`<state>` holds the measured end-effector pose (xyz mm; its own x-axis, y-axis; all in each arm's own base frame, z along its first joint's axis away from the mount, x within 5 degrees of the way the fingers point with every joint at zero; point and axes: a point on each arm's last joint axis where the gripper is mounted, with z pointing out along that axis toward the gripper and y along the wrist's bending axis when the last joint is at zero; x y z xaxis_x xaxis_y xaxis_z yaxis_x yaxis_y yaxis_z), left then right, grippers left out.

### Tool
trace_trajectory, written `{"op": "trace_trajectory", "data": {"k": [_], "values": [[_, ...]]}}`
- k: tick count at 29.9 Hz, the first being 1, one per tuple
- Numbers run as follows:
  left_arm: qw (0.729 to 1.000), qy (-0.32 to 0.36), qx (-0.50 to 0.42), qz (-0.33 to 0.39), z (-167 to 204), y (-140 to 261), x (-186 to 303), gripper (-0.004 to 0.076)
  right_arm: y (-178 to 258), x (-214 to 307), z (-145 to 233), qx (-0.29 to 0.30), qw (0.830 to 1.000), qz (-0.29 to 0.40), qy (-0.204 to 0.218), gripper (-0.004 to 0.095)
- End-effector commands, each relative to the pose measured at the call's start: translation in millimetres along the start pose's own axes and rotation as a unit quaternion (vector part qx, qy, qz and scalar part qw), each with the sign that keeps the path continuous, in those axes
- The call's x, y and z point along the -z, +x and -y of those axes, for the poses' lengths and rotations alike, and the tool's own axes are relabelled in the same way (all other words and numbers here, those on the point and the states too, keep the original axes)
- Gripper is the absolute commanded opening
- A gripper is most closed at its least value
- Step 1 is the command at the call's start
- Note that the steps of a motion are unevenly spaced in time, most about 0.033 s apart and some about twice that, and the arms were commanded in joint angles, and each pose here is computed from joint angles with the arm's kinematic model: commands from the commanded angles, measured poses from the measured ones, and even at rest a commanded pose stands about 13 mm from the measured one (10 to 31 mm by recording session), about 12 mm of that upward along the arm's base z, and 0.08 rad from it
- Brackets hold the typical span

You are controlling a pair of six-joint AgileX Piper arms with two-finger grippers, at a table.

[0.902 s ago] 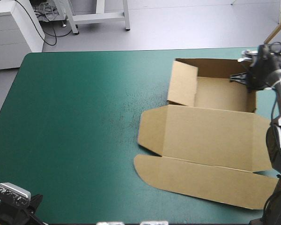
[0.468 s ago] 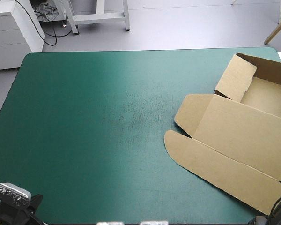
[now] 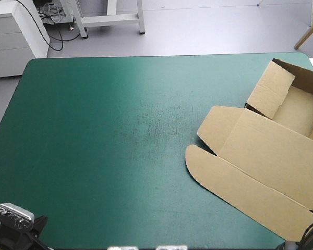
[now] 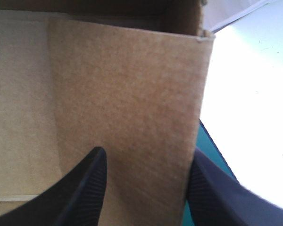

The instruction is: Fold the box

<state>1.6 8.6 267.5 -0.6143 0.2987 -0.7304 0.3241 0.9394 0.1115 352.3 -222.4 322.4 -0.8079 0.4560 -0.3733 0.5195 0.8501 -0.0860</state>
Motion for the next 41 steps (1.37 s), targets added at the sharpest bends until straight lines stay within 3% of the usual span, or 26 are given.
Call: {"op": "trace_trajectory", "data": {"k": [1, 5, 9, 11, 15, 18, 26, 34, 41], "values": [[1.000, 0.000, 0.000, -0.016, -0.8, -1.2, 3.7, -0.0010, 1.8, 59.6, 7.0, -0.009, 0.997, 0.080, 0.001, 0.0472], [1.000, 0.000, 0.000, -0.016, -0.8, -1.2, 3.7, -0.0010, 9.6, 92.6, 2.4, -0.022, 0.992, 0.116, -0.037, 0.0472], [1.000, 0.000, 0.000, -0.016, -0.8, -1.2, 3.7, -0.0010, 30.2, 132.6, -6.4, 0.026, 0.984, 0.156, -0.087, 0.0462], [1.000, 0.000, 0.000, -0.016, -0.8, -1.2, 3.7, -0.0010, 46.1, 152.8, -9.1, 0.018, 0.979, 0.172, -0.109, 0.0419], [1.000, 0.000, 0.000, -0.016, -0.8, -1.2, 3.7, -0.0010, 88.7, 177.4, -16.0, 0.012, 0.972, 0.181, -0.151, 0.0186], [1.000, 0.000, 0.000, -0.016, -0.8, -1.2, 3.7, -0.0010, 128.1, 187.5, -23.8, 0.046, 0.967, 0.185, -0.170, -0.0010], [1.000, 0.000, 0.000, -0.016, -0.8, -1.2, 3.7, -0.0010, 233.4, 182.9, -53.2, 0.154, 0.947, 0.190, -0.208, -0.0008], [1.000, 0.000, 0.000, -0.016, -0.8, -1.2, 3.7, -0.0010, 317.6, 143.9, -55.2, 0.232, 0.928, 0.170, -0.236, -0.0014], [1.000, 0.000, 0.000, -0.016, -0.8, -1.2, 3.7, -0.0010, 363.3, 129.3, -43.2, 0.241, 0.913, 0.232, -0.234, -0.0014]]}}
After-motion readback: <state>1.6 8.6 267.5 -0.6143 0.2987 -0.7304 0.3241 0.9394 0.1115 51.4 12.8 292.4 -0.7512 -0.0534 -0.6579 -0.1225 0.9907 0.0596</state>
